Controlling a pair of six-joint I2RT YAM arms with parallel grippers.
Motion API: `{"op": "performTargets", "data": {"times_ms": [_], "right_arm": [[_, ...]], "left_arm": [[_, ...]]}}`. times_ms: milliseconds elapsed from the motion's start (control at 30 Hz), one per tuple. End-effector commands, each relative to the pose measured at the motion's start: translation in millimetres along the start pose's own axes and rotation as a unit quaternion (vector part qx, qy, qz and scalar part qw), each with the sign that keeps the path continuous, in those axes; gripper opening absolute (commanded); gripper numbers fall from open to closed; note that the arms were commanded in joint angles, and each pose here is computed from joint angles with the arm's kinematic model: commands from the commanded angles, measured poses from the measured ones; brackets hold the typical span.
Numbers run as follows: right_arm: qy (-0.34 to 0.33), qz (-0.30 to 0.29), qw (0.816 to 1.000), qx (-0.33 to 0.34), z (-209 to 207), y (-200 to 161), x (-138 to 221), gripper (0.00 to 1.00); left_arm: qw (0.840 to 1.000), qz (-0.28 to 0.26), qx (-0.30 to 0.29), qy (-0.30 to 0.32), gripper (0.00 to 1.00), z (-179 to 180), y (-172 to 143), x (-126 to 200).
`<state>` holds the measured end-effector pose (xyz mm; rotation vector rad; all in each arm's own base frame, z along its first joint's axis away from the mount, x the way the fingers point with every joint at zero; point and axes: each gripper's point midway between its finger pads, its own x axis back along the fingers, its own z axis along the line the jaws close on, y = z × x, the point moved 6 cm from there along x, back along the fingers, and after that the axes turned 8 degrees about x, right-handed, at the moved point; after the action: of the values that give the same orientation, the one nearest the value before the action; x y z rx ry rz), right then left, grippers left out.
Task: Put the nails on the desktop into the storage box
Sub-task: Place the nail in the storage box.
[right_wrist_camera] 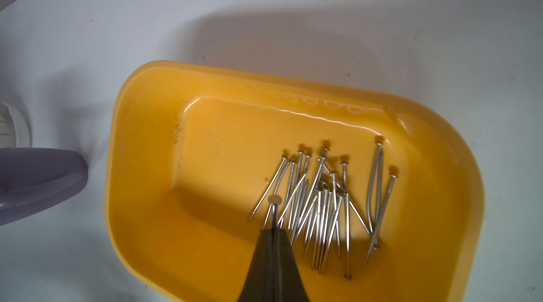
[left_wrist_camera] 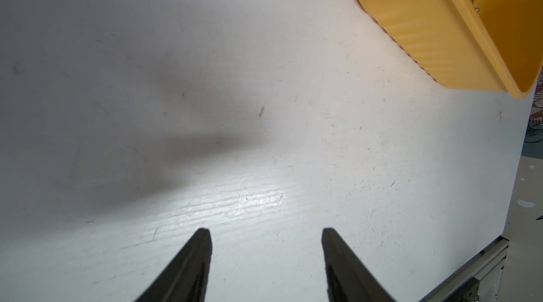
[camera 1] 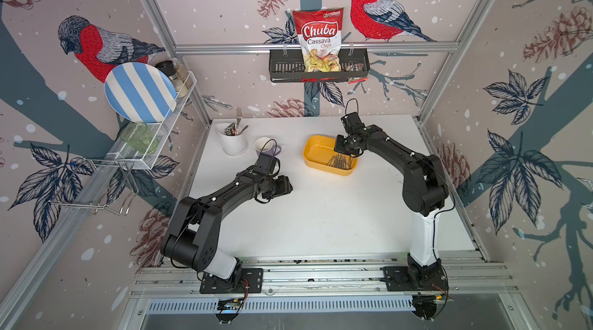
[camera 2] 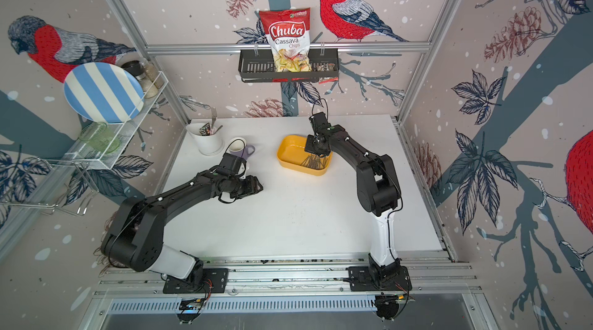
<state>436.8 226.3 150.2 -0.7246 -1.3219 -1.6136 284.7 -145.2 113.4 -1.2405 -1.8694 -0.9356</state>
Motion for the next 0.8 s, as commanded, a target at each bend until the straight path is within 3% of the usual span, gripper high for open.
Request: {"op": "performTargets", "data": {"times_ms": [0, 567, 767], "right_arm": [[-0.010, -0.014, 0.999, -0.028, -5.4, 3.9, -10.5, 0.00], [-0.035, 0.013, 0.998, -0.059, -21.8, -18.8, -44.0, 0.00], [-0.025, 0.008, 0.998, -0.055, -19.5, -18.6, -32.7, 0.22]], "left_arm": [[1.000, 0.003, -0.006, 0.009, 0.63, 3.1, 0.3, 1.3], [1.000, 0.005, -0.011, 0.021, 0.63, 9.9, -0.9, 1.8], [1.000, -0.002, -0.009, 0.019, 0.63, 10.1, -0.9, 3.8]]}}
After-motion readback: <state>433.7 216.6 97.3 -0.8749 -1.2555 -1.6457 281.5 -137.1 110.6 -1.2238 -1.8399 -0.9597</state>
